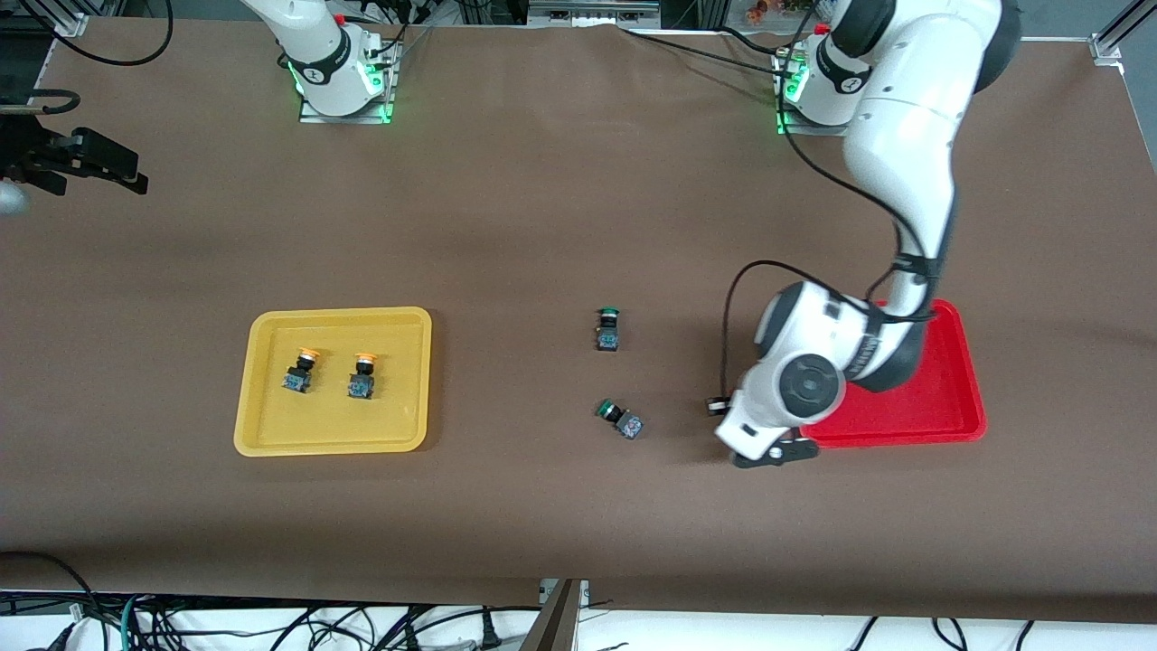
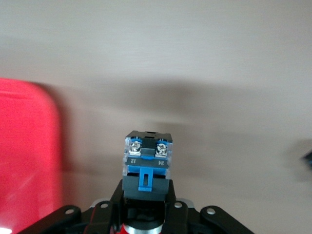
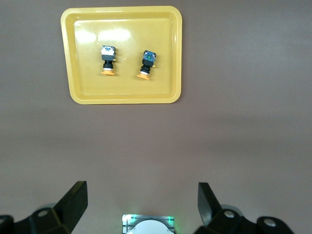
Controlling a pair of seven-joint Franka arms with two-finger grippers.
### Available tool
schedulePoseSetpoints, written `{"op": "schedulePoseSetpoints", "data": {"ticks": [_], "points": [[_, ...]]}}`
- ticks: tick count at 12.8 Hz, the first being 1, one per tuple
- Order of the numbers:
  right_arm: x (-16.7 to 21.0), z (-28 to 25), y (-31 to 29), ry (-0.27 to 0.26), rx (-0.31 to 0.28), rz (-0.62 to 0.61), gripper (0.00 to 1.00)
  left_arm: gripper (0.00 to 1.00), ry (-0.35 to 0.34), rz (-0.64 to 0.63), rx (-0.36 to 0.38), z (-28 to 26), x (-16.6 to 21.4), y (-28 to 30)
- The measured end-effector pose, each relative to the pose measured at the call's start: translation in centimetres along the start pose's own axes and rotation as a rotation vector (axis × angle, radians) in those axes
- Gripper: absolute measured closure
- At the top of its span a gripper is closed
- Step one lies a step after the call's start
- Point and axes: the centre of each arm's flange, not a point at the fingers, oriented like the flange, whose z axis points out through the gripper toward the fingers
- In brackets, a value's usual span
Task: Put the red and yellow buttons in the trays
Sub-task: 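Carry the red button into the red tray and open the left gripper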
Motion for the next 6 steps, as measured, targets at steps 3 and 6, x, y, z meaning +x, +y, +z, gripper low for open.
{"op": "schedulePoseSetpoints", "data": {"ticks": [3, 6], "points": [[0.0, 0.0, 0.1, 0.000, 0.000, 0.002, 0.00, 0.67, -0.156, 0.102, 0.031, -0.6, 1.0, -8.6], [0.0, 0.0, 0.2, 0.000, 0.000, 0.004, 0.00, 0.67, -0.261, 0.193, 0.011, 1.9, 1.5, -14.8]]}}
